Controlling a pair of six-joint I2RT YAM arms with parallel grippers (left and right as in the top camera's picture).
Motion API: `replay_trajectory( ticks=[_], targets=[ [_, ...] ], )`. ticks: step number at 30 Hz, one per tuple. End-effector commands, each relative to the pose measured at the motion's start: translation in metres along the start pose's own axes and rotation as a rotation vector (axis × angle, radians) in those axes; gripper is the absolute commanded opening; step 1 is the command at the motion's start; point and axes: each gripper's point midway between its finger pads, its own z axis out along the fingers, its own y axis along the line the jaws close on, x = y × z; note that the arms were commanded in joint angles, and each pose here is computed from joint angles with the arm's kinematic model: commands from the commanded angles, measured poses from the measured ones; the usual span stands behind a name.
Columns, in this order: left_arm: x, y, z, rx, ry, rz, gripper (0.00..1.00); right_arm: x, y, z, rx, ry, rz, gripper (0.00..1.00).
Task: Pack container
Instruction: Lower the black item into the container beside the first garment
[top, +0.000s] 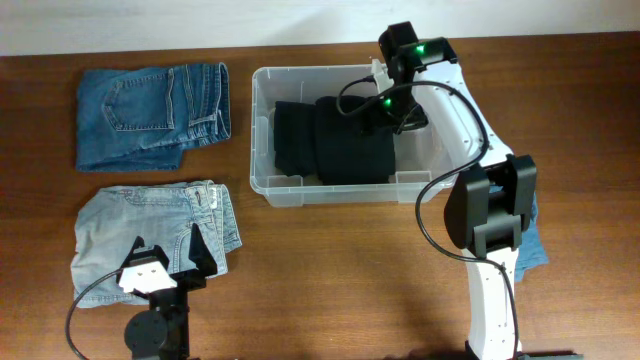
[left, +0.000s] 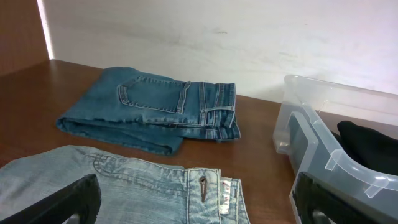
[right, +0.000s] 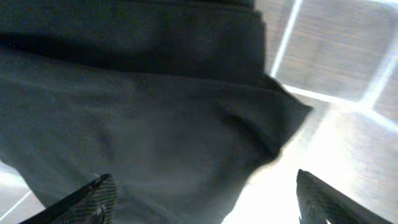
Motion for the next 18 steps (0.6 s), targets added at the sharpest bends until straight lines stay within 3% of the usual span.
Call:
replay_trajectory(
  ticks=[1,4,8,11,18],
  targets=[
    [0.000,0.003,0.000,-0.013,-0.001,0.008,0.99,-0.017,0.002,-0.023,0.022,-0.074,-0.003,0.85],
    [0.000,0.003,0.000,-0.013,-0.001,0.009,0.99,-0.024,0.016,-0.030,-0.052,-0.100,-0.011,0.79],
    [0.000,0.003,0.000,-0.013,-0.001,0.009,0.99,-0.024,0.017,-0.023,-0.061,-0.098,-0.011,0.44],
    [0.000,0.003,0.000,-0.013,-0.001,0.008,0.99,-0.015,0.014,-0.006,-0.060,-0.059,-0.005,0.24],
    [0.000,0.003,0.000,-0.013,-0.001,0.009,0.99,0.006,0.008,0.037,-0.057,0.013,0.021,0.18]
  ],
)
